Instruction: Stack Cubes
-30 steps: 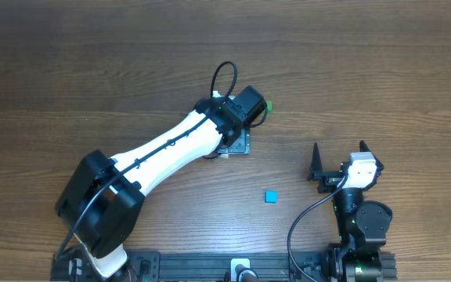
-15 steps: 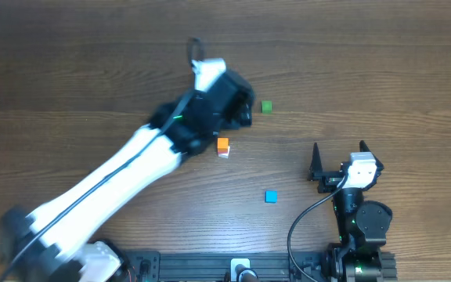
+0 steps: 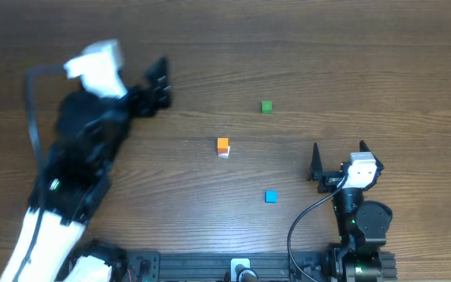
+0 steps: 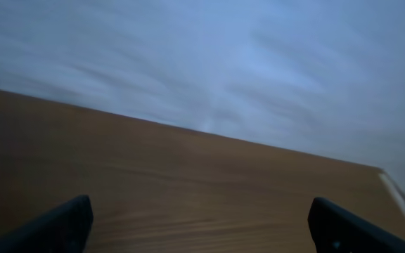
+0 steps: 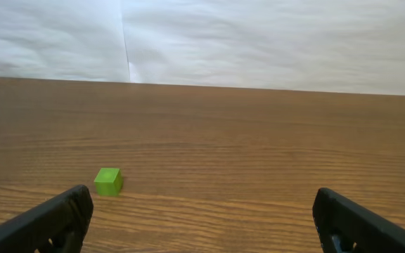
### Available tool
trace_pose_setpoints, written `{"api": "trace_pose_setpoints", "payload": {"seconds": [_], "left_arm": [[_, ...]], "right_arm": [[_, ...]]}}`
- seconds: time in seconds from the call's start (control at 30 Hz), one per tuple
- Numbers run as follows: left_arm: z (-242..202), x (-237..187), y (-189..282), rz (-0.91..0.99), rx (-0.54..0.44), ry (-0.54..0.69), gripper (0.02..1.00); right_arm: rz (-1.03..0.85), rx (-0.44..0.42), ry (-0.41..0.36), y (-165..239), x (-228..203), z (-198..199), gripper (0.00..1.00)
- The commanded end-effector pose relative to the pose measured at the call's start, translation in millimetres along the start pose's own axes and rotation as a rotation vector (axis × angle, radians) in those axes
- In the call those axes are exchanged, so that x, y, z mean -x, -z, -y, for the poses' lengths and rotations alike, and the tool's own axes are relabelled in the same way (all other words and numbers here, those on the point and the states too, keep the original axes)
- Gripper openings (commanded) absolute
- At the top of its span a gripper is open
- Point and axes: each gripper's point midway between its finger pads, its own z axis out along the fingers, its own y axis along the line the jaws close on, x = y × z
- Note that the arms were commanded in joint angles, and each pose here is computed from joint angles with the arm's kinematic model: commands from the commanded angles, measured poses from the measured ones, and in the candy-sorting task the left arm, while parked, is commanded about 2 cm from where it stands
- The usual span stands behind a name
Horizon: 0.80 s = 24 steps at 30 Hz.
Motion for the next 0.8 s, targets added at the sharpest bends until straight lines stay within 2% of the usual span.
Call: {"api": "trace_pose_setpoints", "payload": {"seconds": [0.03,0.17,0.3,0.6,0.8], "left_arm": [[-22,-9,35,0.057,-0.031,-0.126,0.989],[-43,-29,57,0.101,0.003,-0.196,0.985],[-61,-56,71,0.150,0.024,-0.196,0.980],[-77,-108,68,0.173,-0.041,-0.199,0.998],[-89,-117,66,0.196,-0.011,-0.217,0.998]], "right_arm": [[0.002,0.008,0.004,0,-2,-1,0.991],[0.002,0.008,0.004,0,-2,-1,0.991],[0.002,0.008,0.004,0,-2,-1,0.991],[0.002,0.008,0.004,0,-2,-1,0.993],[0.002,0.008,0.004,0,-2,-1,0.991]]}}
